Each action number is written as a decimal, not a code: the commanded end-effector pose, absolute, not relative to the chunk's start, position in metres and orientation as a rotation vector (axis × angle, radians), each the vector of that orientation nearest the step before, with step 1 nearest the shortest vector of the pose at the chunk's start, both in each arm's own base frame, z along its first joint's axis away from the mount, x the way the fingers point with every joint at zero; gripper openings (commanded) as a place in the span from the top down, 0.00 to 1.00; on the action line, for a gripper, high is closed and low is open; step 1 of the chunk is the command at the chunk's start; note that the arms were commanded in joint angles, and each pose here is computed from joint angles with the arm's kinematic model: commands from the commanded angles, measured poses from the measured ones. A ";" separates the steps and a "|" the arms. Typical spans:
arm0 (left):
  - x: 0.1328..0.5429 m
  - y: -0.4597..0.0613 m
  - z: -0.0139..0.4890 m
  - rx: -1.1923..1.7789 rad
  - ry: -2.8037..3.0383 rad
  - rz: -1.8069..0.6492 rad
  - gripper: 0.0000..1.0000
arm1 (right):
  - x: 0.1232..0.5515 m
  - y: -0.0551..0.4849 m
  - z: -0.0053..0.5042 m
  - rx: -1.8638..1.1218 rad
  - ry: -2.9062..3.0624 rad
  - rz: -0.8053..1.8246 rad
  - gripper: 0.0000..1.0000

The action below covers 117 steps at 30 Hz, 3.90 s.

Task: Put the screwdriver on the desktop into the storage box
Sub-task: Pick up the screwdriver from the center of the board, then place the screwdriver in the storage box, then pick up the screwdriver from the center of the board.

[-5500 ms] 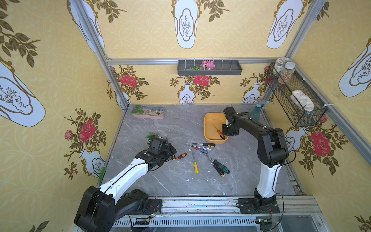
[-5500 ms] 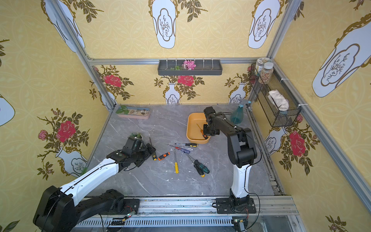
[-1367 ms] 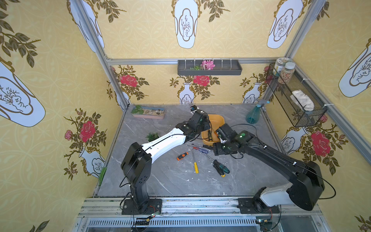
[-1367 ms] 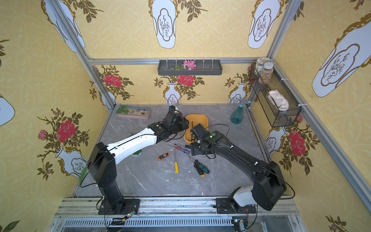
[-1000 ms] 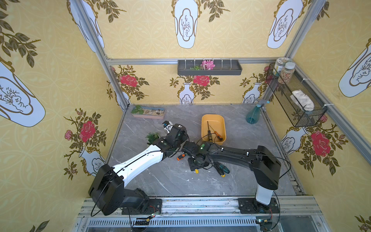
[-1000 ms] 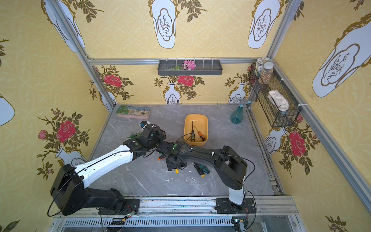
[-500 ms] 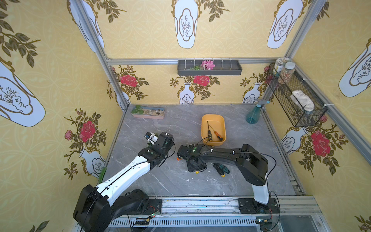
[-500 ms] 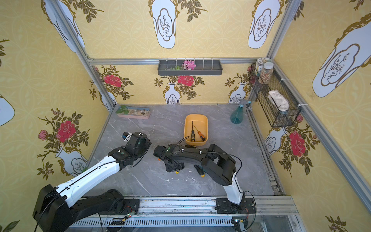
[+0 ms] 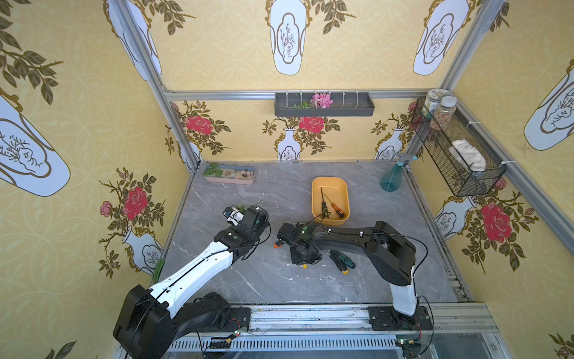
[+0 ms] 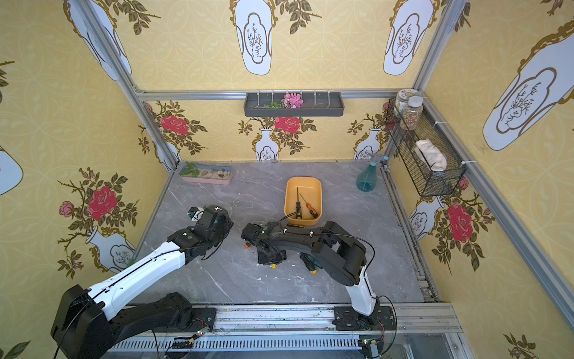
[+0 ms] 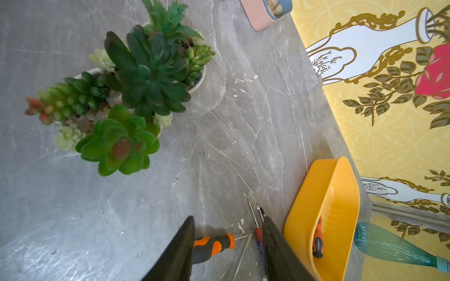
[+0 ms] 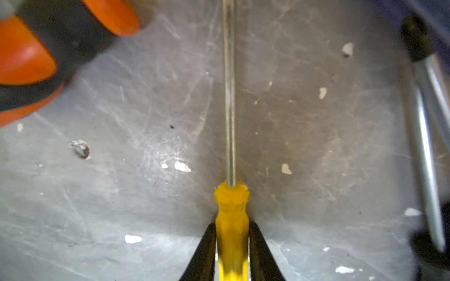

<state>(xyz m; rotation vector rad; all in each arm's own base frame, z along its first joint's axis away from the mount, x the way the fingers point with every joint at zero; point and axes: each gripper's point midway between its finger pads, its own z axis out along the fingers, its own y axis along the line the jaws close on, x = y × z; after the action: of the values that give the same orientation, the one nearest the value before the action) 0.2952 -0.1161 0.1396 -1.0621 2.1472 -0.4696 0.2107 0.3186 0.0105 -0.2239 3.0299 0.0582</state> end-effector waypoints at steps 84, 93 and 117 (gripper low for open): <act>0.279 -0.214 0.030 0.626 2.823 -0.307 0.34 | 0.338 0.158 0.109 0.310 2.765 0.258 0.35; 0.275 -0.210 0.008 0.717 2.888 -0.175 0.45 | 0.334 0.154 0.107 0.321 2.764 0.245 0.35; 0.257 -0.197 0.000 0.851 2.957 -0.014 0.82 | 0.329 0.149 0.108 0.338 2.756 0.231 0.35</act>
<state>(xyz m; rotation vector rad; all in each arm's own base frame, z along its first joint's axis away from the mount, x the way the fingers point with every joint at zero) 0.2830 -0.2154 0.0097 0.7971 2.8473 -0.0737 0.3250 0.1507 0.1035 0.3266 2.7870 0.2384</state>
